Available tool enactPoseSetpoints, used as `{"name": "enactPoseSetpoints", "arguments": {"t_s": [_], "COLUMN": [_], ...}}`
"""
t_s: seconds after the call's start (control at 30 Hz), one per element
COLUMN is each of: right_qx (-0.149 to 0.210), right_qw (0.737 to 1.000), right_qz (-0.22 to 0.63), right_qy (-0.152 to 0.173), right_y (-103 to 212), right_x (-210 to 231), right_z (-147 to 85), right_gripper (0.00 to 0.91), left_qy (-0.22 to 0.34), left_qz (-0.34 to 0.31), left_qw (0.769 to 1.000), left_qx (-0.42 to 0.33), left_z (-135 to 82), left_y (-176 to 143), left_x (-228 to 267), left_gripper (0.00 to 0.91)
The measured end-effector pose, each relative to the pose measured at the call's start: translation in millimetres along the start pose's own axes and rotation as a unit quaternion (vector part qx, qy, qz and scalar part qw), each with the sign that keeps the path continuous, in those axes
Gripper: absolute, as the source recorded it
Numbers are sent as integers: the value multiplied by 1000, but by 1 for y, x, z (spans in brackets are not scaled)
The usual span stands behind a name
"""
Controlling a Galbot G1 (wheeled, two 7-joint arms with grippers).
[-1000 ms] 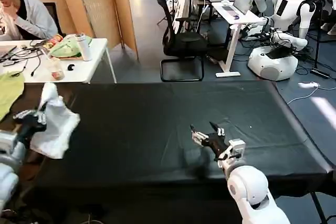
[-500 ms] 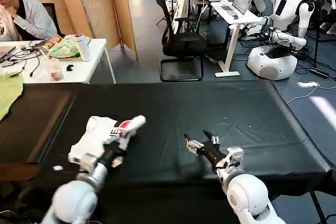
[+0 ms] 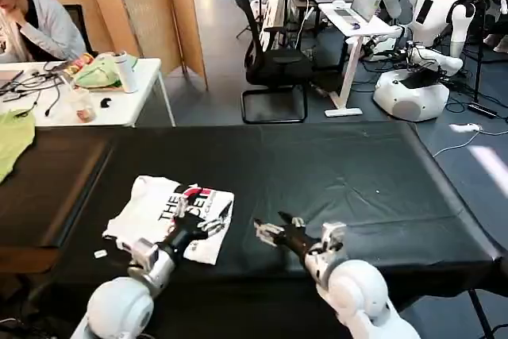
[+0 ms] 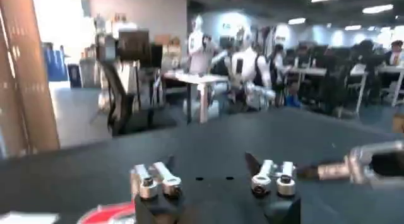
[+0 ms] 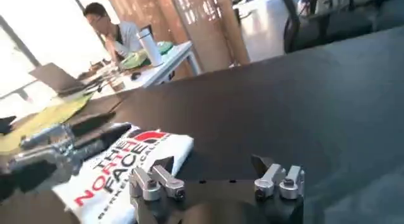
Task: Fold and organize the clothes.
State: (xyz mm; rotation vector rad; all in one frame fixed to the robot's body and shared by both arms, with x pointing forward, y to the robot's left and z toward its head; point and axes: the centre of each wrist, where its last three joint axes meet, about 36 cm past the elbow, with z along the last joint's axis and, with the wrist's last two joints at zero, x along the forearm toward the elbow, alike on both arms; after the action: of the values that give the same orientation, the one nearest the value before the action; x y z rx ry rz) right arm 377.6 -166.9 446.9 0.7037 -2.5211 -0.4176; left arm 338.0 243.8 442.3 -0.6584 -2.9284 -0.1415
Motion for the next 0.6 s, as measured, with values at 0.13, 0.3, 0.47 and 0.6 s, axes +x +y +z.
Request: {"name": "enactPoseSetpoints", "arguments": {"t_s": [0.13, 0.3, 0.47, 0.6], "right_qx": [-6, -6, -3, 1], "right_qw": [1000, 999, 999, 998], "right_qz": [-18, -26, -32, -36], "right_qy": [11, 29, 42, 47], "right_y": [8, 15, 22, 26], "right_x": [-28, -59, -85, -99], "right_z": [5, 18, 28, 32], "right_gripper": [878, 878, 410, 39], "left_qy": [-2, 2, -2, -5], "left_qz": [-15, -31, -49, -62], "left_qw": [1000, 999, 998, 998], "left_qx": [-14, -23, -26, -31], "left_z": [1, 4, 2, -1], "left_y": [4, 7, 13, 20], "left_x": [5, 11, 18, 25], "left_gripper": [878, 878, 878, 878]}}
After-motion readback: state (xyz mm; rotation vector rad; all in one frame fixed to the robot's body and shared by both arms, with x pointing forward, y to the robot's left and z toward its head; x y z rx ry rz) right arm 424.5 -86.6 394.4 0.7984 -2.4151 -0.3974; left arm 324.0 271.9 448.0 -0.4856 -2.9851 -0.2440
